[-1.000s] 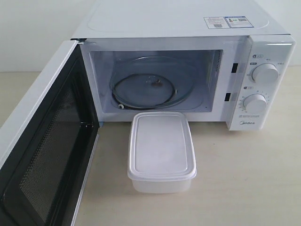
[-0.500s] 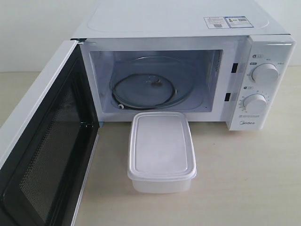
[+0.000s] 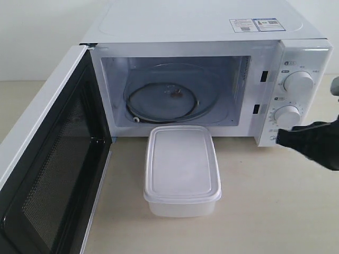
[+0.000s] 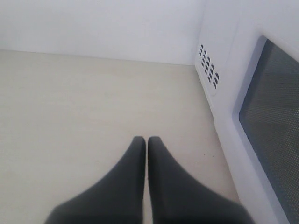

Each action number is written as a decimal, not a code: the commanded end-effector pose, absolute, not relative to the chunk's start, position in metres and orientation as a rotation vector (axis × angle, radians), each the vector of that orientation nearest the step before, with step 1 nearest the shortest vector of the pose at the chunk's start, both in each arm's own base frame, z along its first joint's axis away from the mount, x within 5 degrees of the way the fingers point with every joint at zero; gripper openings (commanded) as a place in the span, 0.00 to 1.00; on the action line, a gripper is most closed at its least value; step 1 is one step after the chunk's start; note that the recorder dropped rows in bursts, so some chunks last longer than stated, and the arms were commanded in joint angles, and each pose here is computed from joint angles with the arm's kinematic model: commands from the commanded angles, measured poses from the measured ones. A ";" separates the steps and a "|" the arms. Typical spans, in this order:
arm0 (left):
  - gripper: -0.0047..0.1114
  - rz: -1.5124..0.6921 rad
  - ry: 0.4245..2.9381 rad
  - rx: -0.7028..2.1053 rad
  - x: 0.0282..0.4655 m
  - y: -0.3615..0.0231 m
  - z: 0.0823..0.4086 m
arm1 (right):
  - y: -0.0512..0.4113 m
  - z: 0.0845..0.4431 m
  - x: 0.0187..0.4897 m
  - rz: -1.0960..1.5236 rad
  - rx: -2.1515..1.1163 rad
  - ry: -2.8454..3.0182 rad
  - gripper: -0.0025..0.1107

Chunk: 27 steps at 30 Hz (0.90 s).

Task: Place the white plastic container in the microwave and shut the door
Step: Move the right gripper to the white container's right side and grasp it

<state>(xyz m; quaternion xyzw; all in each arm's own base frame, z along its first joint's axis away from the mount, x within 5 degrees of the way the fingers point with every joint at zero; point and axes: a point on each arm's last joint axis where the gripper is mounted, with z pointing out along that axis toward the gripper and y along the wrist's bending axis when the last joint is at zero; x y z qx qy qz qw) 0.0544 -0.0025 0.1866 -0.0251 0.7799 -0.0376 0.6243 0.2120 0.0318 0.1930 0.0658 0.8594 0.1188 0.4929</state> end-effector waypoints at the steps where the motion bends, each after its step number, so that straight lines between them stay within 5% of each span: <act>1: 0.08 -0.090 1.778 -0.066 0.054 -0.002 0.187 | 0.065 0.184 0.220 0.666 0.193 2.030 0.02; 14: 0.08 -0.090 1.778 -0.066 0.054 -0.002 0.187 | 0.016 0.127 0.233 1.544 0.135 2.311 0.02; 27: 0.08 -0.090 1.778 -0.066 0.054 -0.002 0.187 | 0.054 0.120 0.255 1.299 0.102 2.290 0.02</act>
